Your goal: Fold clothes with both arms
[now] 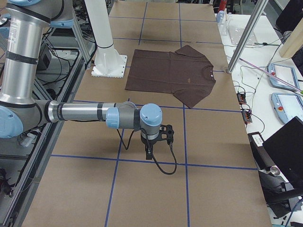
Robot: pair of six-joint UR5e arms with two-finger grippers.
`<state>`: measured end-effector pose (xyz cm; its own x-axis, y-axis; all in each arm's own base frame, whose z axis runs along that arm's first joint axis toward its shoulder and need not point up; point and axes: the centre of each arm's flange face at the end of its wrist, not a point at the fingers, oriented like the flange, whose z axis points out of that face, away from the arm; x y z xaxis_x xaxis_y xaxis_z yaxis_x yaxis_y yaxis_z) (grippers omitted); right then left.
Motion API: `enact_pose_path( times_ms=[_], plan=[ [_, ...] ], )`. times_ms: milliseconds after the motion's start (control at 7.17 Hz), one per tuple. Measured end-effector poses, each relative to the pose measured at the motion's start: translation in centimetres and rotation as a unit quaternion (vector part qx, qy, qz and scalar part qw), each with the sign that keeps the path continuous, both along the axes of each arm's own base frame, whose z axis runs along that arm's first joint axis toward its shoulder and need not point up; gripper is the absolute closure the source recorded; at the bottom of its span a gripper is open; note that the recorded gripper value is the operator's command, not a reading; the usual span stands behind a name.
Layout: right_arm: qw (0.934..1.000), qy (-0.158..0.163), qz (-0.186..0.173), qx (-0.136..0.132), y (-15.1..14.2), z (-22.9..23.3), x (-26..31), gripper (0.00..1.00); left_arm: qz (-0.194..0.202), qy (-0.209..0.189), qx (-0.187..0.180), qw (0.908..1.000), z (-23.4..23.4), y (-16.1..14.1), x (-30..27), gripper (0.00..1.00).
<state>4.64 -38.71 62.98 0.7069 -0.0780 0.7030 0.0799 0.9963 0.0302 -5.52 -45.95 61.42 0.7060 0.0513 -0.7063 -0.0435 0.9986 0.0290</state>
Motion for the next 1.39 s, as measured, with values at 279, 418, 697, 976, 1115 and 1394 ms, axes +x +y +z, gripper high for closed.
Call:
enact_pose_path(
  times_ms=[279,418,697,976,1115,1394],
  plan=[
    [1.0000,0.000,0.000,0.002,0.0,-0.1,0.0,0.00,0.001,0.003,0.012,0.9999,-1.3,-0.1,0.1,0.00],
    [1.0000,0.000,0.000,0.002,0.0,-0.1,0.0,0.00,0.001,0.004,0.022,0.9998,-2.3,-0.1,0.1,0.00],
    [1.0000,-0.001,-0.002,0.003,-0.1,-0.2,-0.1,0.00,-0.001,0.001,0.029,0.9996,-3.0,0.0,0.0,0.00],
    [0.9997,-0.010,-0.011,0.018,-0.9,-1.0,-2.1,0.00,-0.001,0.007,0.041,0.9991,-3.8,-0.1,0.1,0.00],
    [0.9997,-0.015,0.000,0.021,-2.2,-2.1,-4.4,0.00,0.000,0.015,0.052,0.9986,-4.0,-0.3,0.2,0.00],
    [0.9984,-0.034,0.041,0.021,-6.9,-5.7,-10.6,0.00,0.000,0.024,0.074,0.9970,-3.9,-0.1,0.4,0.00]
  ],
)
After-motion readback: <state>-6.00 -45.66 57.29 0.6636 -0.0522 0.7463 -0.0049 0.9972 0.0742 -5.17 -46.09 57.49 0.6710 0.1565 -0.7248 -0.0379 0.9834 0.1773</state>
